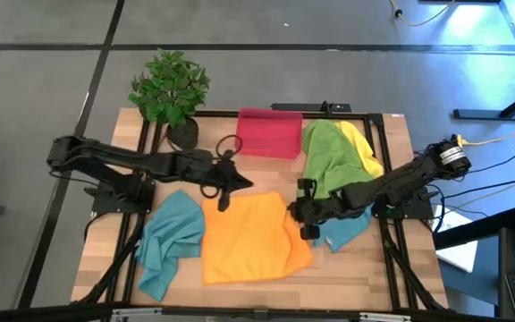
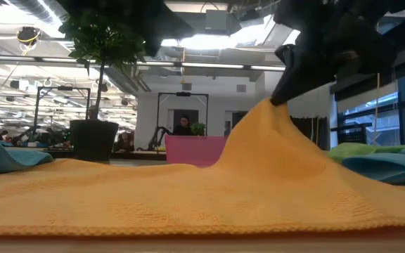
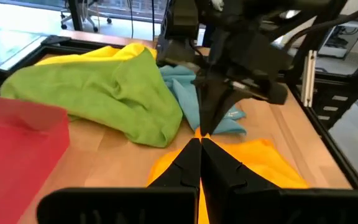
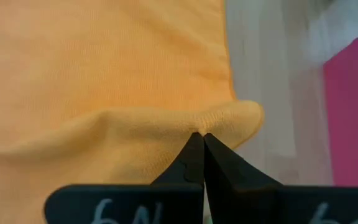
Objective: Roll microfiber towels into tight, uniform cylinder then place into a basket
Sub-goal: Fold the orange towel
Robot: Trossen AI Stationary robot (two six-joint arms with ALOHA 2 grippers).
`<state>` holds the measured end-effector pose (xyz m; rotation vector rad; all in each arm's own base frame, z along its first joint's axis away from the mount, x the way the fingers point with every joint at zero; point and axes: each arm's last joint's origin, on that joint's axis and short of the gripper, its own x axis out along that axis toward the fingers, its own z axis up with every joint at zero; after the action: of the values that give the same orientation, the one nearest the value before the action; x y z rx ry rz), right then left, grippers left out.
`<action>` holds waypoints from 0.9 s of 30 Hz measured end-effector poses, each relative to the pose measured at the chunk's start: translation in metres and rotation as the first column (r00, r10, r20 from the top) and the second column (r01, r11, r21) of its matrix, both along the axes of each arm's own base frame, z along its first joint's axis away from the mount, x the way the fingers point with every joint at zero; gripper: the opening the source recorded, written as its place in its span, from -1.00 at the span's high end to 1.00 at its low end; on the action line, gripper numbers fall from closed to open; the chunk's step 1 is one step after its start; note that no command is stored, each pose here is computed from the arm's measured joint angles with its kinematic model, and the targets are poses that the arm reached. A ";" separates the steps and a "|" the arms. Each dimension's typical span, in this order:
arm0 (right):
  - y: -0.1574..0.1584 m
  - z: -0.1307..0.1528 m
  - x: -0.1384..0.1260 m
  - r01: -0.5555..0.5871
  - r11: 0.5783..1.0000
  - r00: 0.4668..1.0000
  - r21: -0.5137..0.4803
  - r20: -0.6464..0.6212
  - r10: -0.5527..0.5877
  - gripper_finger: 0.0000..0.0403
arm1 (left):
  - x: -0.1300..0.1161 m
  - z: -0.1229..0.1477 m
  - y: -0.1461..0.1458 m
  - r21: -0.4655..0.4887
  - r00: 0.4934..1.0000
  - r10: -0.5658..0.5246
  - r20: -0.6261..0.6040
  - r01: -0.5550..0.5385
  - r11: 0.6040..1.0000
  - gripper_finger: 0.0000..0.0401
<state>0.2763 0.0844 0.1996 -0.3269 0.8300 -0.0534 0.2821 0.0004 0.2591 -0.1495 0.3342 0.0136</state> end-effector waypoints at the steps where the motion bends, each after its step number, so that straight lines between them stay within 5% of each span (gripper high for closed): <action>1: 0.001 0.000 0.000 -0.006 1.000 1.000 -0.004 0.005 0.006 1.00 | 0.005 -0.005 0.001 -0.003 1.000 -0.003 -0.003 0.003 1.000 0.95; 15: 0.014 0.007 0.003 -0.134 0.986 0.987 -0.098 0.072 0.141 1.00 | 0.042 -0.062 0.020 -0.196 0.996 -0.053 -0.078 0.036 0.980 0.16; 27: 0.029 0.008 0.002 -0.260 0.938 0.956 -0.229 0.073 0.283 1.00 | 0.055 -0.084 0.022 -0.282 0.989 -0.138 -0.044 0.120 0.952 -0.03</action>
<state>0.2784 0.1136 0.2078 -0.6383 0.6694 0.0977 0.3374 0.0220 0.1753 -0.4076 0.4084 -0.1596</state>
